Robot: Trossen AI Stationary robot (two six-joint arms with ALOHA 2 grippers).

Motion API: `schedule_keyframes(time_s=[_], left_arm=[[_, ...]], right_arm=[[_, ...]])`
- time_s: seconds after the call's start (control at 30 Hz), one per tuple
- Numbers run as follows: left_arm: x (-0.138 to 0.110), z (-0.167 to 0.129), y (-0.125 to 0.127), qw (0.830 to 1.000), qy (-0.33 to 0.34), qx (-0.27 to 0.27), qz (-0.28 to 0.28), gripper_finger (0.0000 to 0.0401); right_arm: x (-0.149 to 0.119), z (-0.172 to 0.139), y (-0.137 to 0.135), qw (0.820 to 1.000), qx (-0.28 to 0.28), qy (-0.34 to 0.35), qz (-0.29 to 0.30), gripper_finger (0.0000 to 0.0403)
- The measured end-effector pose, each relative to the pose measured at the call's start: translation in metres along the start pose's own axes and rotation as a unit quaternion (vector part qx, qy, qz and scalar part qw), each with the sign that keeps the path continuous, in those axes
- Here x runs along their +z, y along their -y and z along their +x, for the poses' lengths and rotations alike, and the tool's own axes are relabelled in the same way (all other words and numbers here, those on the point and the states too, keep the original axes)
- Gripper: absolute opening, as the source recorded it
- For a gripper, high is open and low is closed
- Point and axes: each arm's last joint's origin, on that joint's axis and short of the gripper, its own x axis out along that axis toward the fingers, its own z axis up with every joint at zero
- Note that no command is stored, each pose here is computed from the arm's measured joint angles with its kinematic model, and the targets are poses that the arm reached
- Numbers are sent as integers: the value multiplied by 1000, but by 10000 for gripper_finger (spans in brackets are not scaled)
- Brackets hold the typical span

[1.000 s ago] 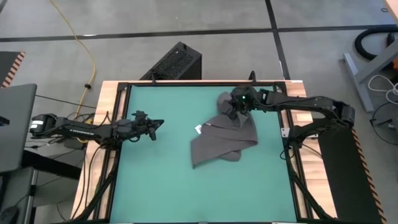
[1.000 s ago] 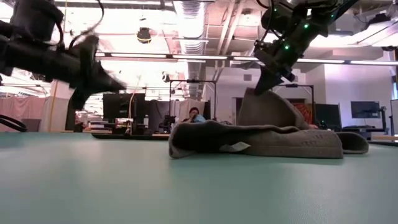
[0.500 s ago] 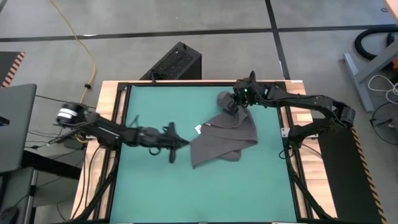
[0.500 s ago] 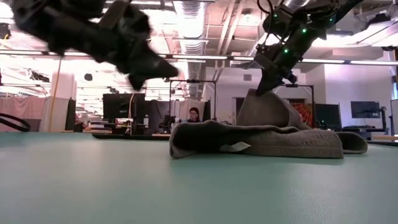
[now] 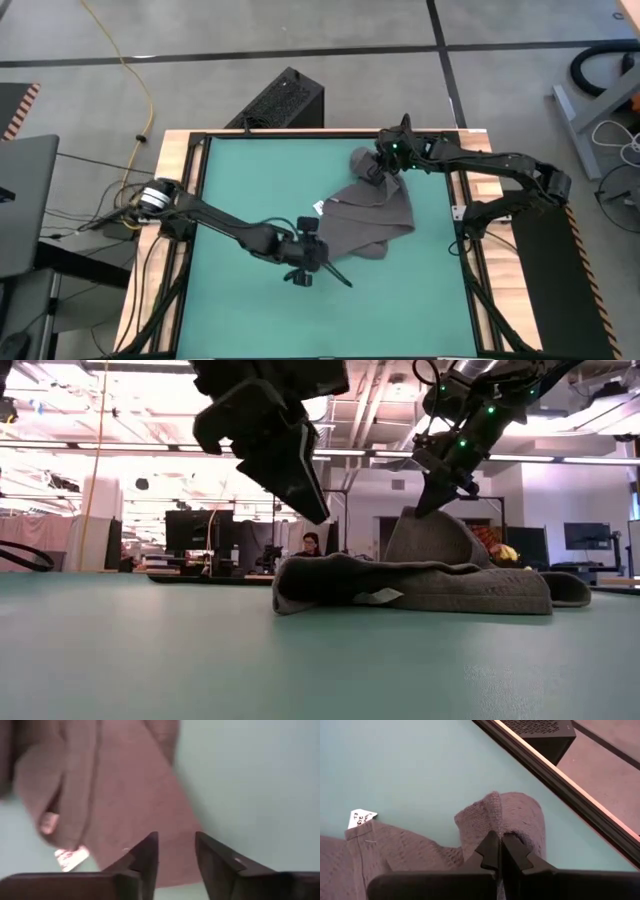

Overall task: Roll towel into tight, uniform cylinder
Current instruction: Fold the gray towel

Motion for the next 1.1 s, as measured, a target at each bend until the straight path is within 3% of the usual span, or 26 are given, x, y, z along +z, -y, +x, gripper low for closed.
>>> schedule_keyframes(time_s=[0.23, 0.43, 0.63, 0.9, 1.0, 1.1], left_arm=[[5, 15, 9, 998, 6, -38, -49, 211], [-3, 33, 17, 995, -16, -36, -91, 230], [-10, 31, 12, 992, -41, 62, -107, 226], [-17, 37, 17, 992, -67, 52, -98, 221], [-21, 37, 15, 989, -75, 94, -86, 192], [-23, 35, 13, 984, -79, 151, -59, 131]], right_arm=[[-1, 0, 0, 1000, 0, 1, -9, 25], [-7, 3, 1, 1000, -2, -12, -11, 25], [-12, 4, 1, 1000, -4, -27, -13, 25], [-12, 4, 2, 1000, -4, -25, -12, 25], [-11, 4, 3, 1000, -6, -24, -7, 25], [-10, 2, 6, 1000, -10, -20, 11, 25]])
